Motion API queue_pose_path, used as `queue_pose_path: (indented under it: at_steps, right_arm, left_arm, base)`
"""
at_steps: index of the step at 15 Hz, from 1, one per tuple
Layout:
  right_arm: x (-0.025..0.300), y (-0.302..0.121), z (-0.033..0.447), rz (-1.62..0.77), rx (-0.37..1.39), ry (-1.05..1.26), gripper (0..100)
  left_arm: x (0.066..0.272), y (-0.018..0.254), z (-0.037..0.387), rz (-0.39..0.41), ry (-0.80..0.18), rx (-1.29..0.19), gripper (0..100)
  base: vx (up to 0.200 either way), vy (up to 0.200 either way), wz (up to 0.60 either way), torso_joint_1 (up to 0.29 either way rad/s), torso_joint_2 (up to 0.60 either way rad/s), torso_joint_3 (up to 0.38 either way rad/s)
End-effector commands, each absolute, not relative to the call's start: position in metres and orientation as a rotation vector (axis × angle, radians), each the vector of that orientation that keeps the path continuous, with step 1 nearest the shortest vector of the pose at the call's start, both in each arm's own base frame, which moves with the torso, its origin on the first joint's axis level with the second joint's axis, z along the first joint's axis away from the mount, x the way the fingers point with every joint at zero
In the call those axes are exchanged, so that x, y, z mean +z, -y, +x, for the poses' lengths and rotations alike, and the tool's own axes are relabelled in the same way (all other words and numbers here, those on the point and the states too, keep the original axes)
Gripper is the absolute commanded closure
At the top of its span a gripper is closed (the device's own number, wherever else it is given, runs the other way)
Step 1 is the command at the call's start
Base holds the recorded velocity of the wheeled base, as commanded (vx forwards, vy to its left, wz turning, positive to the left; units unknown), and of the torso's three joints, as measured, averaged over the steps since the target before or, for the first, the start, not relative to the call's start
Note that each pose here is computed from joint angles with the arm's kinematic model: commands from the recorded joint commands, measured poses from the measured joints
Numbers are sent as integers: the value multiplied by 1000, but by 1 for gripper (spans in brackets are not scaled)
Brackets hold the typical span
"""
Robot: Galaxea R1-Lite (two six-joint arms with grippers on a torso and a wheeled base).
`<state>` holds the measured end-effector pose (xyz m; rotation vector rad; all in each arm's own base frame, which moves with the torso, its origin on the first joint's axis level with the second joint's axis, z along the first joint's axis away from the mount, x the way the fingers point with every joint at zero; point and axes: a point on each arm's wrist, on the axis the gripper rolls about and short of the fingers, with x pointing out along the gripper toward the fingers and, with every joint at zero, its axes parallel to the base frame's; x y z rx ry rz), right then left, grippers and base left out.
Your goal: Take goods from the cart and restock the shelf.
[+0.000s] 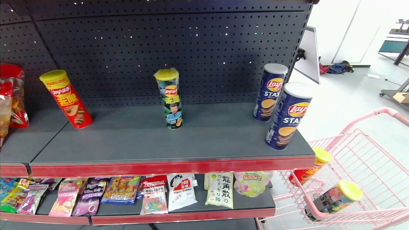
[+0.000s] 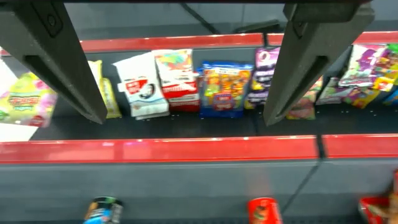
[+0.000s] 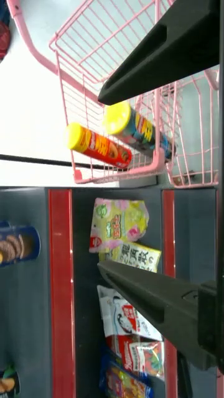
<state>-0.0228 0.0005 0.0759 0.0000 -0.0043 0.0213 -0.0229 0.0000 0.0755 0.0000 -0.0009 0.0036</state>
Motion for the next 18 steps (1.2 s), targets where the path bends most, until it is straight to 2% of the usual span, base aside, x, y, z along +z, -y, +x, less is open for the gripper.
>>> queue_pose_path:
  at_steps: [1,6,8,18]
  right_arm:
    - [76,0,-23,0,23,5,0]
    - [76,0,-23,1,23,5,0]
    - [76,0,-23,1,21,5,0]
    - [76,0,-23,1,21,5,0]
  left_arm:
    - [75,0,-23,0,0,5,0]
    - [75,0,-23,0,0,5,0]
    - [75,0,-23,0,0,5,0]
    - [75,0,-23,0,0,3,0]
  base:
    - [0,-200,0,2,2,-2]
    - [0,-200,0,2,2,1]
    - [0,0,0,0,0,0]
    - [0,0,-600,1,1,0]
